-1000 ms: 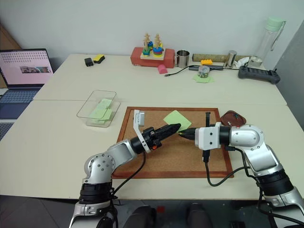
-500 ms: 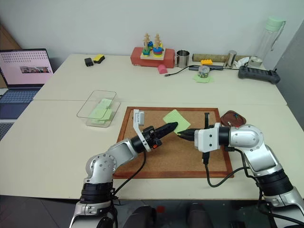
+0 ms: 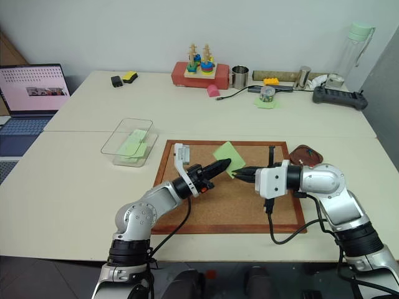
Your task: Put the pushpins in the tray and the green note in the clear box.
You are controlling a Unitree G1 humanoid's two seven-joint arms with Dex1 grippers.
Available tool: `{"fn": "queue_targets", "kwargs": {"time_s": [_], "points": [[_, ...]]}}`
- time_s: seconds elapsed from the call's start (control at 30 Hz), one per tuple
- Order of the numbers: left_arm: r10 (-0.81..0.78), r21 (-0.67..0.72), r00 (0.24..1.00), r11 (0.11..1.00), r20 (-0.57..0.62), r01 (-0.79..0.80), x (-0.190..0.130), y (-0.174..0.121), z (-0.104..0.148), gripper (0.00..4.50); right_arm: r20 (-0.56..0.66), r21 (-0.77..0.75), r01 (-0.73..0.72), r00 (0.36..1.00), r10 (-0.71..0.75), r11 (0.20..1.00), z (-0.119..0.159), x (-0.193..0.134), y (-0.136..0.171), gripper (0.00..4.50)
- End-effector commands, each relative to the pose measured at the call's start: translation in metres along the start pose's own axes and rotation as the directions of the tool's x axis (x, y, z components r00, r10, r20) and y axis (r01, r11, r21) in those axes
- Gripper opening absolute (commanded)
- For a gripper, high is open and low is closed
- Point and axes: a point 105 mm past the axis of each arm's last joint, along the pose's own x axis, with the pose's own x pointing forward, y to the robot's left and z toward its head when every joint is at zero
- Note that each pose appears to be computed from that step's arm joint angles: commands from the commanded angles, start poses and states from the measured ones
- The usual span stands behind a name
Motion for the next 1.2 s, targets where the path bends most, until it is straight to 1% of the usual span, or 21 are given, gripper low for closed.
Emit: {"fn": "queue_targets", "kwargs": {"time_s": [0.03,0.07,0.1,0.13,0.2,0.3,0.43,0.63,0.7,0.73,0.77,0.8,0.9,1.0,1.03,1.1,1.13,1.17,1.2], "points": [[0.012,0.047,0.999,0.999,0.038,-0.013,0.001,0.0,0.009,0.01,-0.176,0.085,0.228,0.962,-0.211,0.97,-0.03,-0.032,-0.032,0.0],[0.017,0.059,0.999,0.998,0.045,-0.02,0.001,0.001,0.012,0.01,-0.278,0.105,0.333,0.914,-0.294,0.937,-0.05,-0.046,-0.041,0.0],[0.02,0.069,0.999,0.997,0.051,-0.024,0.0,0.001,0.014,0.01,-0.368,0.115,0.444,0.85,-0.377,0.888,-0.068,-0.061,-0.049,0.0],[0.021,0.079,0.998,0.997,0.056,-0.025,-0.001,0.001,0.016,0.01,-0.433,0.126,0.537,0.786,-0.441,0.834,-0.082,-0.073,-0.054,0.0],[0.015,0.101,0.998,0.995,0.061,-0.021,-0.002,-0.001,0.02,0.01,-0.513,0.15,0.647,0.697,-0.501,0.747,-0.1,-0.088,-0.058,0.0],[-0.003,0.148,0.998,0.989,0.07,-0.008,-0.005,-0.006,0.03,0.01,-0.603,0.197,0.744,0.606,-0.519,0.639,-0.122,-0.101,-0.053,0.0],[-0.007,0.21,0.996,0.978,0.091,-0.013,-0.011,-0.01,0.046,0.01,-0.675,0.238,0.815,0.53,-0.514,0.528,-0.145,-0.107,-0.044,0.0],[0.003,0.251,0.994,0.968,0.107,-0.03,-0.017,-0.012,0.056,0.01,-0.729,0.284,0.851,0.491,-0.477,0.442,-0.163,-0.105,-0.034,0.0],[0.007,0.256,0.994,0.966,0.107,-0.034,-0.018,-0.012,0.056,0.0,-0.732,0.295,0.86,0.484,-0.479,0.417,-0.165,-0.105,-0.035,0.47],[0.008,0.257,0.994,0.966,0.107,-0.035,-0.019,-0.012,0.056,0.0,-0.731,0.303,0.86,0.486,-0.479,0.41,-0.165,-0.105,-0.035,0.51],[0.009,0.259,0.994,0.965,0.107,-0.036,-0.019,-0.012,0.055,0.0,-0.729,0.307,0.859,0.489,-0.48,0.409,-0.165,-0.104,-0.036,0.84],[0.01,0.26,0.994,0.965,0.107,-0.038,-0.019,-0.012,0.055,0.0,-0.727,0.309,0.858,0.491,-0.48,0.409,-0.164,-0.103,-0.037,0.96],[0.012,0.262,0.994,0.964,0.108,-0.04,-0.019,-0.012,0.055,0.0,-0.719,0.318,0.853,0.501,-0.482,0.413,-0.162,-0.101,-0.039,1.65],[0.018,0.268,0.993,0.962,0.114,-0.048,-0.02,-0.011,0.056,0.0,-0.706,0.319,0.852,0.505,-0.496,0.414,-0.156,-0.1,-0.043,2.21],[0.02,0.27,0.993,0.962,0.115,-0.051,-0.02,-0.01,0.057,0.0,-0.7,0.32,0.851,0.509,-0.501,0.416,-0.154,-0.101,-0.045,2.47],[0.031,0.282,0.992,0.957,0.125,-0.065,-0.022,-0.009,0.061,0.0,-0.665,0.333,0.836,0.536,-0.52,0.436,-0.144,-0.1,-0.051,2.82],[0.037,0.29,0.99,0.954,0.134,-0.075,-0.023,-0.009,0.064,0.0,-0.639,0.341,0.821,0.56,-0.528,0.457,-0.137,-0.098,-0.055,3.04],[0.043,0.298,0.989,0.951,0.142,-0.084,-0.025,-0.008,0.067,0.0,-0.616,0.345,0.808,0.579,-0.534,0.478,-0.13,-0.096,-0.058,3.37],[0.054,0.314,0.987,0.944,0.151,-0.1,-0.027,-0.007,0.07,0.0,-0.582,0.357,0.784,0.612,-0.536,0.508,-0.121,-0.093,-0.061,3.52]]}}
